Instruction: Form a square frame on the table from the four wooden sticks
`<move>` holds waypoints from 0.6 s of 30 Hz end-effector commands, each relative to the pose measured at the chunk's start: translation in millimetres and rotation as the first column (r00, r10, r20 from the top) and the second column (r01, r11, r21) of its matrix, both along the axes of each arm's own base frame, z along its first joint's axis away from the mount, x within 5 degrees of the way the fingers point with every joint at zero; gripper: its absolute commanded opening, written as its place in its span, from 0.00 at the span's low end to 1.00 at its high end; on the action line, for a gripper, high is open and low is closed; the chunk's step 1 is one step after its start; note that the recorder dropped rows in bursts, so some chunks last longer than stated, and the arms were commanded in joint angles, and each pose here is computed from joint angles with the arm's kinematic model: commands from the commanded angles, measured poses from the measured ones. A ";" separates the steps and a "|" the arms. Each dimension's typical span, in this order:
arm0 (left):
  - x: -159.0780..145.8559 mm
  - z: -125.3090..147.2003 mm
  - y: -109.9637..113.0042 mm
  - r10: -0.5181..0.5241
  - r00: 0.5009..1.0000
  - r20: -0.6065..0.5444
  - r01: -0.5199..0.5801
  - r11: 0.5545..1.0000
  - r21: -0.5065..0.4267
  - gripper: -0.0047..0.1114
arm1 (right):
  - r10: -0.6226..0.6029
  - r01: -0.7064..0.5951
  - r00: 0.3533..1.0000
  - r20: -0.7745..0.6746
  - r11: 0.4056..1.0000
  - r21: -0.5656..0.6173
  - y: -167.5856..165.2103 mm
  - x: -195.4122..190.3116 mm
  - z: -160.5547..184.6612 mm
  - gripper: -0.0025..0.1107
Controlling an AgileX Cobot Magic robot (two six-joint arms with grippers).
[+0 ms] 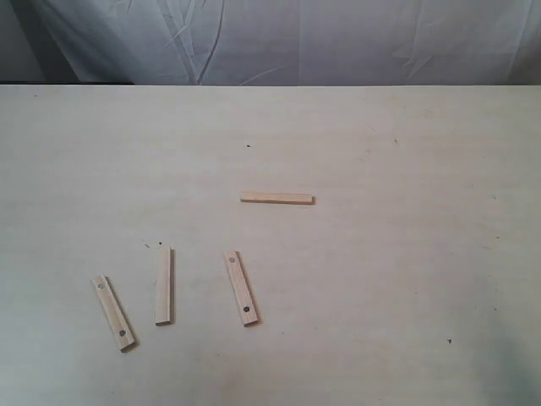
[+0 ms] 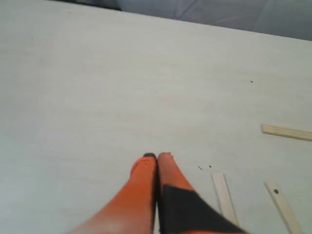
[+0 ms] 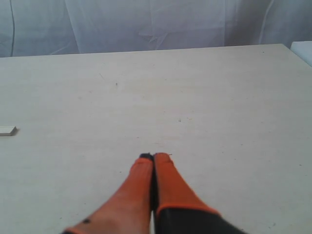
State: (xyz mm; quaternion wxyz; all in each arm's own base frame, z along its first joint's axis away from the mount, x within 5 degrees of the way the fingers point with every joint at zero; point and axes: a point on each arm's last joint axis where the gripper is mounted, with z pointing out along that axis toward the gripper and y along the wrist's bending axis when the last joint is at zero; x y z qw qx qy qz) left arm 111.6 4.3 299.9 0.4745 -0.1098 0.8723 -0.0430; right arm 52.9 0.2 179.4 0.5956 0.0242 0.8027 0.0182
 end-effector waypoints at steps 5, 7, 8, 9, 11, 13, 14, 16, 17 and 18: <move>36.3 -11.1 -15.3 -0.086 0.989 -0.117 0.058 0.972 -0.226 0.04 | -0.004 0.004 1.000 0.015 1.000 0.001 -0.2 0.0 0.8 0.01; 44.4 -13.5 -18.2 -0.117 0.977 -0.177 0.070 0.966 -0.249 0.04 | -0.004 0.004 1.000 0.015 1.000 0.001 -0.2 0.0 0.8 0.01; 50.8 -15.6 -21.2 -0.141 0.966 -0.217 0.082 0.963 -0.257 0.04 | -0.004 0.004 1.000 0.015 1.000 0.001 -0.2 0.0 0.8 0.01; 55.0 -16.6 -23.6 -0.157 0.958 -0.238 0.093 0.961 -0.259 0.04 | -0.004 0.004 1.000 0.015 1.000 0.001 -0.2 0.0 0.8 0.01; 65.1 -19.4 -33.0 -0.205 0.939 -0.275 0.129 0.954 -0.272 0.04 | -0.004 0.004 1.000 0.015 1.000 0.001 -0.2 0.0 0.8 0.01; 74.3 -22.6 -45.4 -0.250 0.925 -0.287 0.164 0.943 -0.291 0.04 | -0.004 0.004 1.000 0.015 1.000 0.001 -0.2 0.0 0.8 0.01; 79.9 -26.0 -55.6 -0.276 0.913 -0.301 0.181 0.935 -0.306 0.04 | -0.004 0.004 1.000 0.015 1.000 0.001 -0.2 0.0 0.8 0.01; 88.8 -33.0 -72.9 -0.310 0.896 -0.318 0.209 0.927 -0.313 0.04 | -0.004 0.004 1.000 0.015 1.000 0.001 -0.2 0.0 0.8 0.01; 93.4 -37.9 -83.6 -0.327 0.885 -0.331 0.224 0.923 -0.312 0.04 | -0.004 0.004 1.000 0.015 1.000 0.001 -0.2 0.0 0.8 0.01; 97.2 -41.3 -93.0 -0.340 0.877 -0.340 0.236 0.920 -0.312 0.04 | -0.004 0.004 1.000 0.015 1.000 0.001 -0.2 0.0 0.8 0.01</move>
